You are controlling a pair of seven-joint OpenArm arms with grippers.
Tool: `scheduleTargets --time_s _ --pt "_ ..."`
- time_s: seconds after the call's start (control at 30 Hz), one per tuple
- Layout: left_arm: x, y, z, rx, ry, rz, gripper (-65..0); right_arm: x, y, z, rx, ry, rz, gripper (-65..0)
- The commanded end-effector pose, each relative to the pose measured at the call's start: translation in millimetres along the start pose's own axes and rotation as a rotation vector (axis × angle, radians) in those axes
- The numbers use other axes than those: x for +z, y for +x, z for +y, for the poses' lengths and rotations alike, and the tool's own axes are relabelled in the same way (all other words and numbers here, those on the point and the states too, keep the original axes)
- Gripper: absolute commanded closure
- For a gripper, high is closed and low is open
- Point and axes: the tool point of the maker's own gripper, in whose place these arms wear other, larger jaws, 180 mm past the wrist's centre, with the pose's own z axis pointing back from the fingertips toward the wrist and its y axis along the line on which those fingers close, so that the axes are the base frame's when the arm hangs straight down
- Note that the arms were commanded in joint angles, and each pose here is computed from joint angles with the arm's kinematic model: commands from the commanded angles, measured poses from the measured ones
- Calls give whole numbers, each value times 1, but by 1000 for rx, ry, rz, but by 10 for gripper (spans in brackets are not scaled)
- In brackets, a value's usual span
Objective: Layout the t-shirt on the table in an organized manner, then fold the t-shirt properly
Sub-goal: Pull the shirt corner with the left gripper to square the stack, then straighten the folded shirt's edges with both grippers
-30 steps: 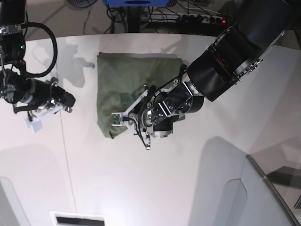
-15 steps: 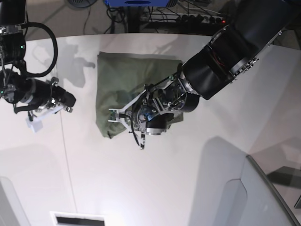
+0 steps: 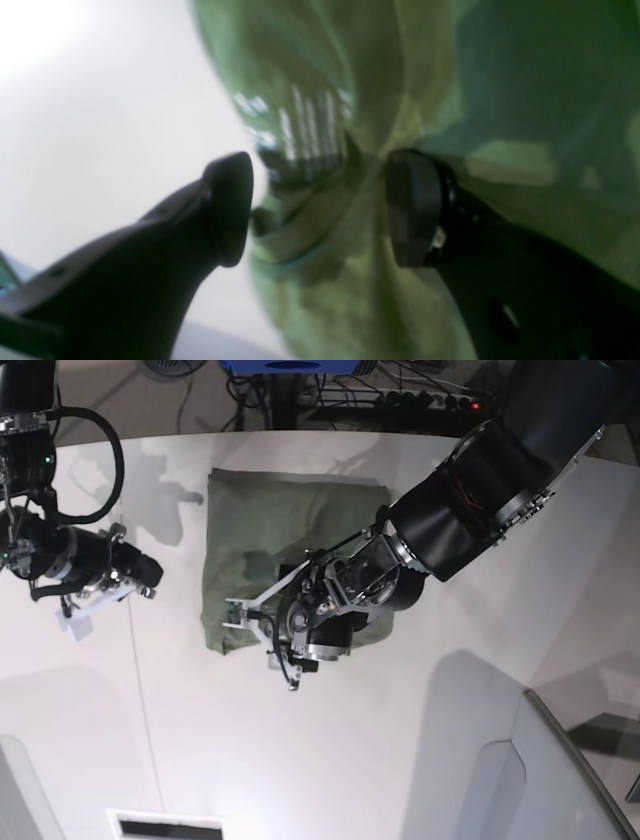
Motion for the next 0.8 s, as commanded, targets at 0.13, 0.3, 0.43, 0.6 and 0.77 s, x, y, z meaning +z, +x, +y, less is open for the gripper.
scheduleTargets --time_s 0.13,0.3,0.43,0.6,0.77 --pt "33 28 58 -36 142 -74 -411 4 10 6 16 19 -26 -29" --pt "67 26 79 -69 250 -35 -403 3 6 7 21 20 -9 -29" --pt "97 29 61 -51 308 -57 -235 -13 -26 31 115 50 87 -29" --pt "108 8 10 213 277 -132 0 -30 -70 67 245 108 215 -29" --pt "106 -14 -46 428 216 -195 0 -42 -97 93 348 154 255 -29"
